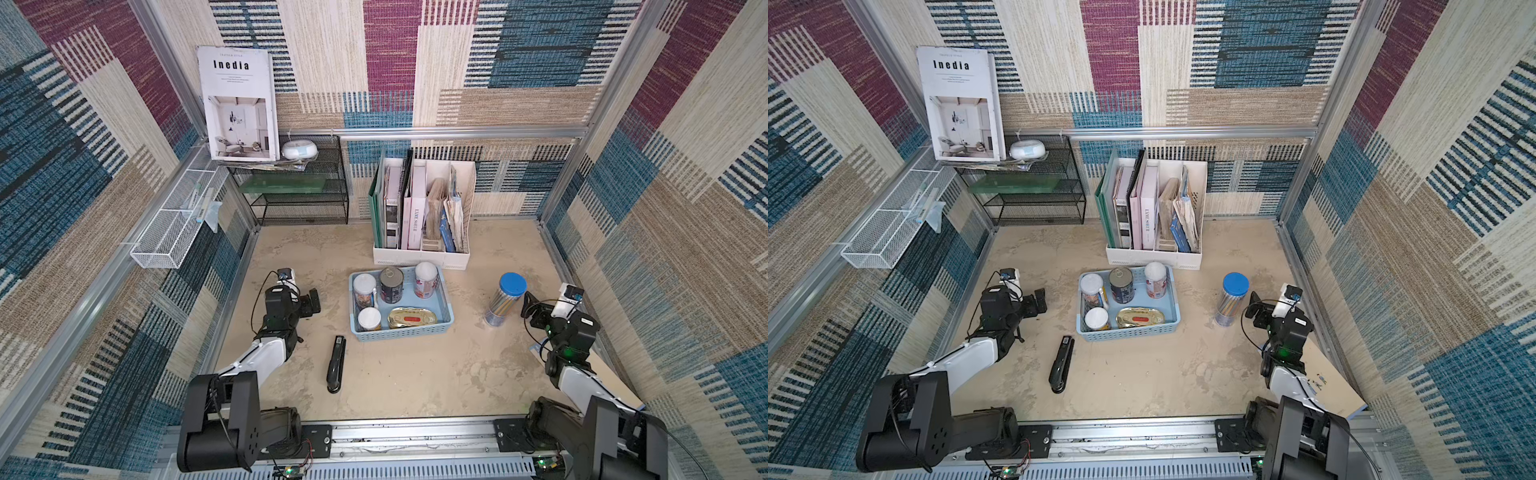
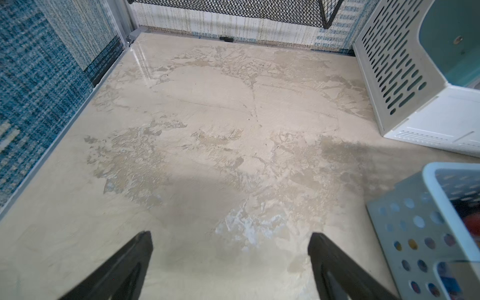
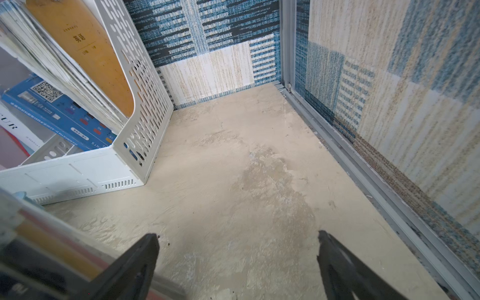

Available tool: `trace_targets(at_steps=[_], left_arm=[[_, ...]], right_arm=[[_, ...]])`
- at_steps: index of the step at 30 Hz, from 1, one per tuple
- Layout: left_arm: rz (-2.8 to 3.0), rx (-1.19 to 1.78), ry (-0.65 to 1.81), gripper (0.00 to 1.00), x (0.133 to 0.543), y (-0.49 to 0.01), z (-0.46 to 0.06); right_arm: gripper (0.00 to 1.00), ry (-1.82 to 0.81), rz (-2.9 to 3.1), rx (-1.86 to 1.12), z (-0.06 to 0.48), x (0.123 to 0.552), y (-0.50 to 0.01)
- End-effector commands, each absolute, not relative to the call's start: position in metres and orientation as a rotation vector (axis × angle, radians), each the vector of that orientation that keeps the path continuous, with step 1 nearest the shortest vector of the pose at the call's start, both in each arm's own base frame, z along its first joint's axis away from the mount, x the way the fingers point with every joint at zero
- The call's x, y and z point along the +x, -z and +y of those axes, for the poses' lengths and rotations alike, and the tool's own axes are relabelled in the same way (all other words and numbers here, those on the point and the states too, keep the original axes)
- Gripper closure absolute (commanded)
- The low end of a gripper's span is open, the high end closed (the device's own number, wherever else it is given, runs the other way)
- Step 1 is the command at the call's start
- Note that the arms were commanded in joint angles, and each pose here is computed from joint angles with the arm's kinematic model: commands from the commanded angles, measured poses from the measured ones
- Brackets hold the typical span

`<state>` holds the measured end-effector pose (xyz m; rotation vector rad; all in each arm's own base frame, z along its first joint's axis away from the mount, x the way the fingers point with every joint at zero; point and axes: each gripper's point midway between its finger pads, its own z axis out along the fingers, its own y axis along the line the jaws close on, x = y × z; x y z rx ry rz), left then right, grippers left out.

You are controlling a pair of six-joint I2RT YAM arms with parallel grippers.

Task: Put the canned food in the basket
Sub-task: Reset both arms

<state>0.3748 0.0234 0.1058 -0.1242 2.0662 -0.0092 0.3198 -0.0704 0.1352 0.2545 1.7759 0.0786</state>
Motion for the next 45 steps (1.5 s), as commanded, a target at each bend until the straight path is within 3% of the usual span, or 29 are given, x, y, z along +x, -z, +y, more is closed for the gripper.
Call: trace_targets(at_steps=[1,9,45], left_arm=[[1.965,-0.014,0.048,0.01,0.390,-0.120,0.011],[1.961,-0.024,0.046,0.01,0.397,-0.104,0.013],[1.994,-0.016,0.039,0.01,0.404,-0.095,0.011]], right_arm=[[0.00,-0.079,1.681,0.149,-0.060,0.327,-0.159],[0.00,-0.058,1.681,0.048,-0.035,0.333,-0.160],[0.00,-0.083,1.818,0.109,-0.038,0.348,-0.134]])
